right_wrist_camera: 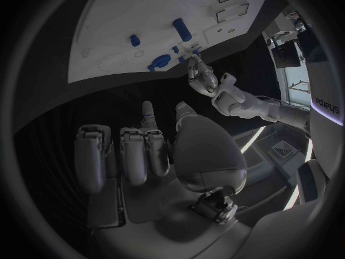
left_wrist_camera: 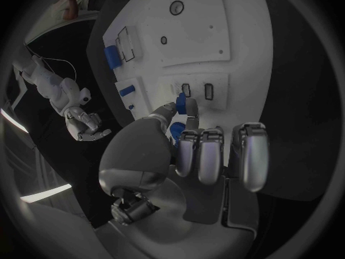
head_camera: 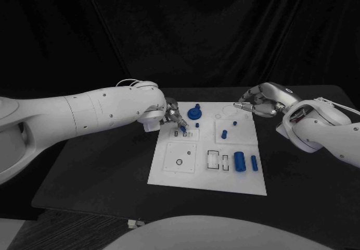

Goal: Assemble the parts on the task board

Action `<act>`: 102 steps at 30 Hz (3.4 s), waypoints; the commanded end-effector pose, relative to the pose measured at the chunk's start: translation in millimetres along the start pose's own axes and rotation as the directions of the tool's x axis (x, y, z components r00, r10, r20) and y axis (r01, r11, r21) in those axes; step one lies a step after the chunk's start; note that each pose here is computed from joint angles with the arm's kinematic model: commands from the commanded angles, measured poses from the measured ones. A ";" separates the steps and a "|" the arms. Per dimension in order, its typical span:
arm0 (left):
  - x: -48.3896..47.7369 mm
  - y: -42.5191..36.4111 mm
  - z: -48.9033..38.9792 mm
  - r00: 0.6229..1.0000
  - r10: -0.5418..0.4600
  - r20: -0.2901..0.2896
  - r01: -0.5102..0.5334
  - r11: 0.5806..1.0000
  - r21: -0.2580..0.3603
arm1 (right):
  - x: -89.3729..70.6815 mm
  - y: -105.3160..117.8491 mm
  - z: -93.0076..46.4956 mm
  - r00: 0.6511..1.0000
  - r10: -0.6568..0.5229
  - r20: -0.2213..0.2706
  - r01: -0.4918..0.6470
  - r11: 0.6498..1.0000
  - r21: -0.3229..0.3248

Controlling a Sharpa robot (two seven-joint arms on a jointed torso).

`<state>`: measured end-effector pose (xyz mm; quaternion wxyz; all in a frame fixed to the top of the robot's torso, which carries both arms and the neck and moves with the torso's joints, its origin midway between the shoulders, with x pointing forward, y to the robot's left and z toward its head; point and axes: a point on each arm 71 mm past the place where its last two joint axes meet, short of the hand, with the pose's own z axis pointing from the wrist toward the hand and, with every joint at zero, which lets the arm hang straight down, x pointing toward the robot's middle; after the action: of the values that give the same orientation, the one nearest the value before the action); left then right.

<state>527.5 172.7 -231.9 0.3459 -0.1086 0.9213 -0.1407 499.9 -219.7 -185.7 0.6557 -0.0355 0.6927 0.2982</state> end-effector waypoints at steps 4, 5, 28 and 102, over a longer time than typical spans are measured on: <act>0.9 -4.0 -3.0 0.999 -0.027 0.039 0.024 0.998 0.066 | 0.5 -0.8 -0.8 1.000 0.000 0.006 0.000 1.000 0.010; 1.4 -4.4 -4.4 0.999 -0.019 0.048 0.015 0.997 0.078 | 0.3 -0.7 -1.0 1.000 0.000 0.009 -0.001 1.000 0.007; 14.4 8.4 -9.0 0.992 0.034 0.122 -0.045 0.995 0.087 | -0.5 -0.7 -1.8 1.000 0.001 0.018 -0.001 1.000 0.005; 25.9 11.5 2.5 0.997 0.060 0.057 -0.065 0.995 0.075 | 4.3 -4.5 -4.1 1.000 0.003 0.008 -0.003 1.000 0.017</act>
<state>510.1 178.5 -252.4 0.3852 -0.0812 0.9067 -0.1511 497.5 -222.9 -191.3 0.6541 -0.0320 0.6950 0.2967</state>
